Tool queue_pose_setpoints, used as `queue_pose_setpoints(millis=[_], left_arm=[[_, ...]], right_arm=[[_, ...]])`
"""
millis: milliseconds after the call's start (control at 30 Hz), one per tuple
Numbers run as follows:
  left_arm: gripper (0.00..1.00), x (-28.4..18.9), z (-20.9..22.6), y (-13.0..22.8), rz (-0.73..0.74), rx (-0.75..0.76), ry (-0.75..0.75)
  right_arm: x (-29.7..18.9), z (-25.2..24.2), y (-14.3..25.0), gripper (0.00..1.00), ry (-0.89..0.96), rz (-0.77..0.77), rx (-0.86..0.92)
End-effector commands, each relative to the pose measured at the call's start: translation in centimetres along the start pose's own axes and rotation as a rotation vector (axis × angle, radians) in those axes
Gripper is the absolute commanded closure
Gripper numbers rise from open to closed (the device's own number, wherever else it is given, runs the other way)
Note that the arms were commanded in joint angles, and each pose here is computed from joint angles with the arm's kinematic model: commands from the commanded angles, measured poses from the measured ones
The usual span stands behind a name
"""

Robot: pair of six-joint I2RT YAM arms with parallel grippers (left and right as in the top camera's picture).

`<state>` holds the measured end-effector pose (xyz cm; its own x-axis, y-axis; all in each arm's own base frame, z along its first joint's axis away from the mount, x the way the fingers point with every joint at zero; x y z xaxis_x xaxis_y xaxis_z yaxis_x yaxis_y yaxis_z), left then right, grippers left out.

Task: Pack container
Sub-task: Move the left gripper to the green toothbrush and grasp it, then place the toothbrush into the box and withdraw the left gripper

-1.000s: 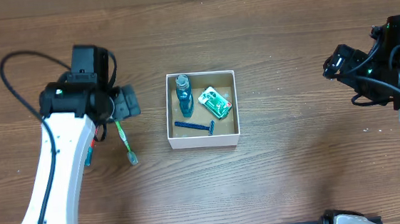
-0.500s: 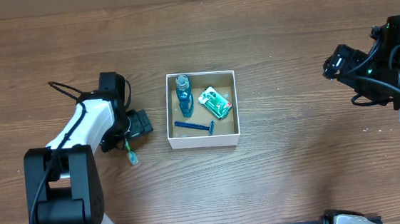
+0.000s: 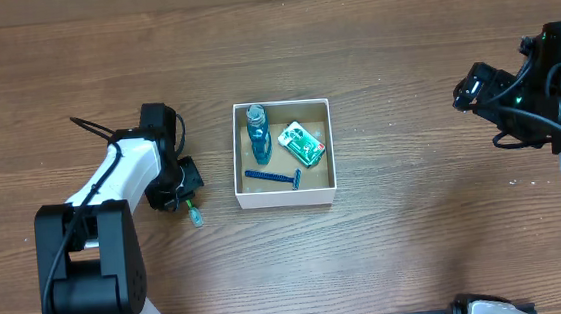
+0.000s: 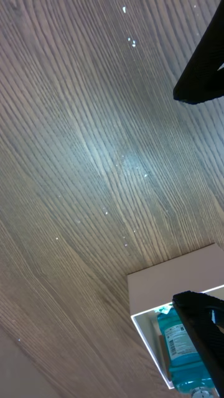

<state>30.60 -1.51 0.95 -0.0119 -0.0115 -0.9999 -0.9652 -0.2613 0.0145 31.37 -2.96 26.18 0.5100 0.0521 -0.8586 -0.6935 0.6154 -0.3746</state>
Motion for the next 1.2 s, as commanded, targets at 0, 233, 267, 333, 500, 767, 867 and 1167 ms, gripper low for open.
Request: queue_pose_setpoints(millis=[0,233,267,333,500,767,867,1167], left_arm=[[0.96,0.4,0.3,0.3,0.023,-0.017,0.0],[0.96,-11.2,-2.7,-4.2,-0.298,0.108,0.092],[0.96,-14.5,-4.1,-4.3,-0.386,0.181,0.119],[0.96,-19.2,-7.2,-3.5,-0.528,0.353,0.157],[0.96,-23.9,-15.2,1.8,-0.729,0.898,0.147],[0.96,-15.2,-20.1,3.8,-0.5,1.206,0.075],[0.96,-11.6,-19.9,3.1,-0.4,1.201,0.043],[0.36,-12.2,-19.5,2.6,-0.339,1.111,0.007]], right_arm=[[-0.1,-0.1,-0.1,0.01,0.004,-0.009,-0.007],[-0.1,-0.1,-0.1,0.01,0.004,-0.009,-0.007],[-0.1,-0.1,-0.1,0.01,0.004,-0.009,-0.007],[-0.1,-0.1,-0.1,0.01,0.004,-0.009,-0.007],[-0.1,-0.1,-0.1,0.01,0.004,-0.009,-0.007],[-0.1,-0.1,-0.1,0.01,0.004,-0.009,-0.007],[-0.1,-0.1,-0.1,0.01,0.005,-0.008,-0.007],[-0.1,-0.1,-0.1,0.01,0.006,-0.007,-0.007]])
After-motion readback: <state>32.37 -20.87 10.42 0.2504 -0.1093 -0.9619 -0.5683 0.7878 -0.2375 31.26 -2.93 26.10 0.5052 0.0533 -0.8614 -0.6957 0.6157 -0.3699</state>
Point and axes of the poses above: each gripper's point midway between its finger pads, its own x axis out along the fingers, its own z axis along the line the jaws close on, y = z × x, the point moved 1 cm from there along -x, back along the fingers, and after that the axes turned 8 degrees about x, right-handed, at the moved point
